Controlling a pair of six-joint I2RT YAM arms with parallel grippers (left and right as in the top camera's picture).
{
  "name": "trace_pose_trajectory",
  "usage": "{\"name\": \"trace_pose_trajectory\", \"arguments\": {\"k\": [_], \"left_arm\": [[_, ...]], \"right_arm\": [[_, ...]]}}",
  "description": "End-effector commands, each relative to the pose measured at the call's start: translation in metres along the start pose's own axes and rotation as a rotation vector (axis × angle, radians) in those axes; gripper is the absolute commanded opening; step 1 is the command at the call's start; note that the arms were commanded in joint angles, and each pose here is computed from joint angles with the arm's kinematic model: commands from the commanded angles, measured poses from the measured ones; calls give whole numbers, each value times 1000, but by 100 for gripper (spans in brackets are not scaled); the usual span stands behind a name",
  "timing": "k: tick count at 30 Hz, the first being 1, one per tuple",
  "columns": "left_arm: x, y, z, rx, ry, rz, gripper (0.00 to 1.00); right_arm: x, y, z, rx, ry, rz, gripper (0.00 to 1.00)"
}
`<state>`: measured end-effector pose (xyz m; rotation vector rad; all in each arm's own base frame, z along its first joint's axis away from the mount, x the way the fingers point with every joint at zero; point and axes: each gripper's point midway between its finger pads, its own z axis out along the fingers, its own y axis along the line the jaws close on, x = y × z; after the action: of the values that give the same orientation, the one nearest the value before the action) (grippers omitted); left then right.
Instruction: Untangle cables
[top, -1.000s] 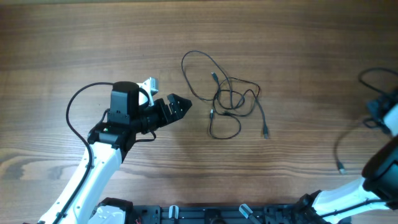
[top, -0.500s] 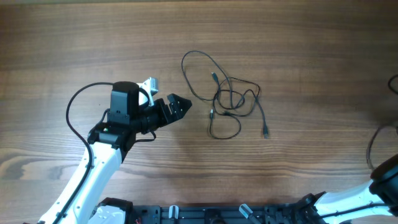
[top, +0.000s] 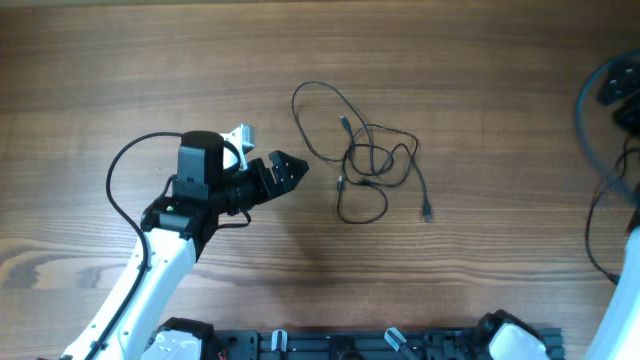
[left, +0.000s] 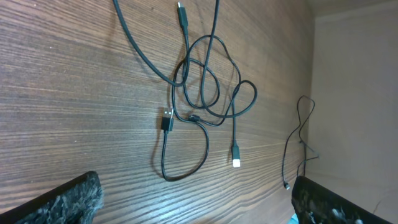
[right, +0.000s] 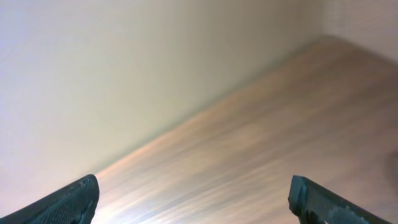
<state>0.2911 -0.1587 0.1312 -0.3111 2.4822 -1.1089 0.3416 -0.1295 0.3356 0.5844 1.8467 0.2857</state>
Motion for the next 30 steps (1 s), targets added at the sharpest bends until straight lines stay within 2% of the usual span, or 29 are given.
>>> {"name": "trace_pose_trajectory", "arguments": {"k": [1, 7, 15, 21, 30], "left_arm": [[-3, 0, 0, -6, -11, 22, 100], [-3, 0, 0, -6, -11, 22, 100], [-3, 0, 0, -6, -11, 22, 100], [-3, 0, 0, -6, -11, 22, 100], [-3, 0, 0, -6, -11, 22, 100]], "right_arm": [[30, 40, -36, -75, 88, 185, 100], [87, 60, -83, -73, 256, 215, 100], [131, 80, -125, -168, 404, 167, 100], [153, 74, -134, -149, 489, 131, 100], [170, 87, -148, -261, 570, 52, 100]]}}
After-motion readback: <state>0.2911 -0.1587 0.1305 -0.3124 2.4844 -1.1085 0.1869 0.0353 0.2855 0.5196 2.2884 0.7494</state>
